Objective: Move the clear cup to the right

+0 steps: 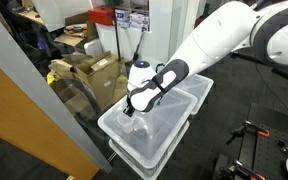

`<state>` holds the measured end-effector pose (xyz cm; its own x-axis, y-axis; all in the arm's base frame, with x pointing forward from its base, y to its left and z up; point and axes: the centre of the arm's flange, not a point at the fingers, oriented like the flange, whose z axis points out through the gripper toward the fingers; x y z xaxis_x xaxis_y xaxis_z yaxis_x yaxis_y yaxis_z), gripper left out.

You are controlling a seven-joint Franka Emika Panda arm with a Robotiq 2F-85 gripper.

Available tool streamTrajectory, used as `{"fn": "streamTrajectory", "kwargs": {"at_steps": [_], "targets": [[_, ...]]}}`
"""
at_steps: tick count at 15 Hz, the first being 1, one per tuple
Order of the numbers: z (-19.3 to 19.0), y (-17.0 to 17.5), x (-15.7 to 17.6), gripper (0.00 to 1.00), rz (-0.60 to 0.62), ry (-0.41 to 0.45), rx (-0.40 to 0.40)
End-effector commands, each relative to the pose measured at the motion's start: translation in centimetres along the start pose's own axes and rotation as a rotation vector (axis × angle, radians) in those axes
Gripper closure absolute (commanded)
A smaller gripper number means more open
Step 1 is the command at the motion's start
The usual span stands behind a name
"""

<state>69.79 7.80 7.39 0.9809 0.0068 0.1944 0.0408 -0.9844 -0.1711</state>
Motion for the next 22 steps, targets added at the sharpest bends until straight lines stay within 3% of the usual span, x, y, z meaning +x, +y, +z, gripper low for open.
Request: {"fn": "streamTrajectory", "kwargs": {"at_steps": [1, 6, 13, 22], "targets": [[-3.2, -0.7, 0.9, 0.99, 0.016, 0.001, -0.015], [-8.1, 0.5, 2.5, 0.99, 0.039, 0.077, -0.048], [-14.3, 5.9, 3.4, 0.99, 0.168, 0.168, -0.121], [-16.0, 12.0, 1.1, 0.99, 0.348, 0.177, -0.12]]}}
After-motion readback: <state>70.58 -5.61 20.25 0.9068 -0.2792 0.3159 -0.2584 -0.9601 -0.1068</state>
